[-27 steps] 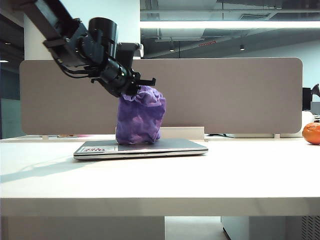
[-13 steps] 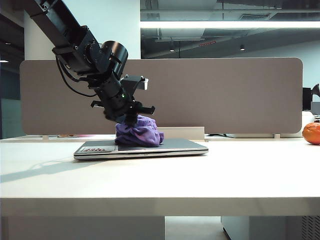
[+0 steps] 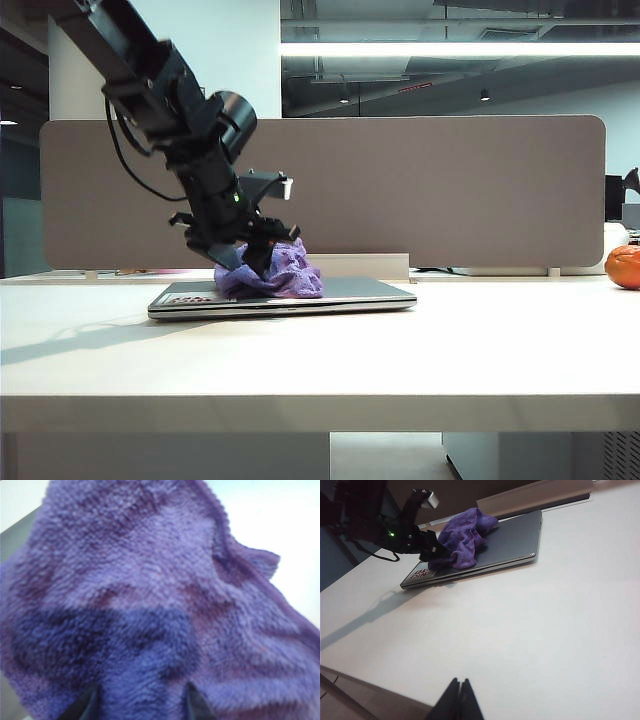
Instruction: Pick up the purple rag and put it over the laptop.
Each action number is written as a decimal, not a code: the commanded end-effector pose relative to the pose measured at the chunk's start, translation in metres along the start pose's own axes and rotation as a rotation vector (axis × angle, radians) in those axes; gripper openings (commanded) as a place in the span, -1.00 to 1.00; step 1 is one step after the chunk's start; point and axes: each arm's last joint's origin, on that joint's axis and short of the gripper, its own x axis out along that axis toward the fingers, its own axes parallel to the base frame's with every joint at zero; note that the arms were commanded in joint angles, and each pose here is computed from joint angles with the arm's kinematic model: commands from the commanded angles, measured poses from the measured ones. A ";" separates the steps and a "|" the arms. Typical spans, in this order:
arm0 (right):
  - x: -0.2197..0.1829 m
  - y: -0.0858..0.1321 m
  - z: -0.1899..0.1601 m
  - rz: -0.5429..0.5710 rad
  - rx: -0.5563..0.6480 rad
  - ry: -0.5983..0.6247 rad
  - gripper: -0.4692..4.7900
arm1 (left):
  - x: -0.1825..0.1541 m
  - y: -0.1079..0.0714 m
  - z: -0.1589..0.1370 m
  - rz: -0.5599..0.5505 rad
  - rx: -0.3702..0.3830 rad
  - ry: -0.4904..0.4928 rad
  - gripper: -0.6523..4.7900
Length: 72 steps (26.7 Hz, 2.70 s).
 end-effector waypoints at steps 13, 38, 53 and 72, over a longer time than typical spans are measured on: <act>0.000 0.000 0.000 -0.003 -0.013 -0.011 -0.74 | -0.071 0.012 0.036 0.018 -0.009 -0.094 0.52; 0.000 -0.003 0.001 -0.090 -0.068 -0.036 -0.74 | -0.181 0.028 -0.011 0.020 -0.037 -0.038 -0.78; -0.002 -0.011 0.003 -0.397 -0.173 -0.094 -0.74 | -0.262 0.023 -0.068 0.038 -0.086 -0.177 -0.78; -0.002 -0.012 0.003 -0.423 -0.190 -0.092 -0.74 | -0.331 0.012 -0.156 0.058 -0.177 -0.314 -0.78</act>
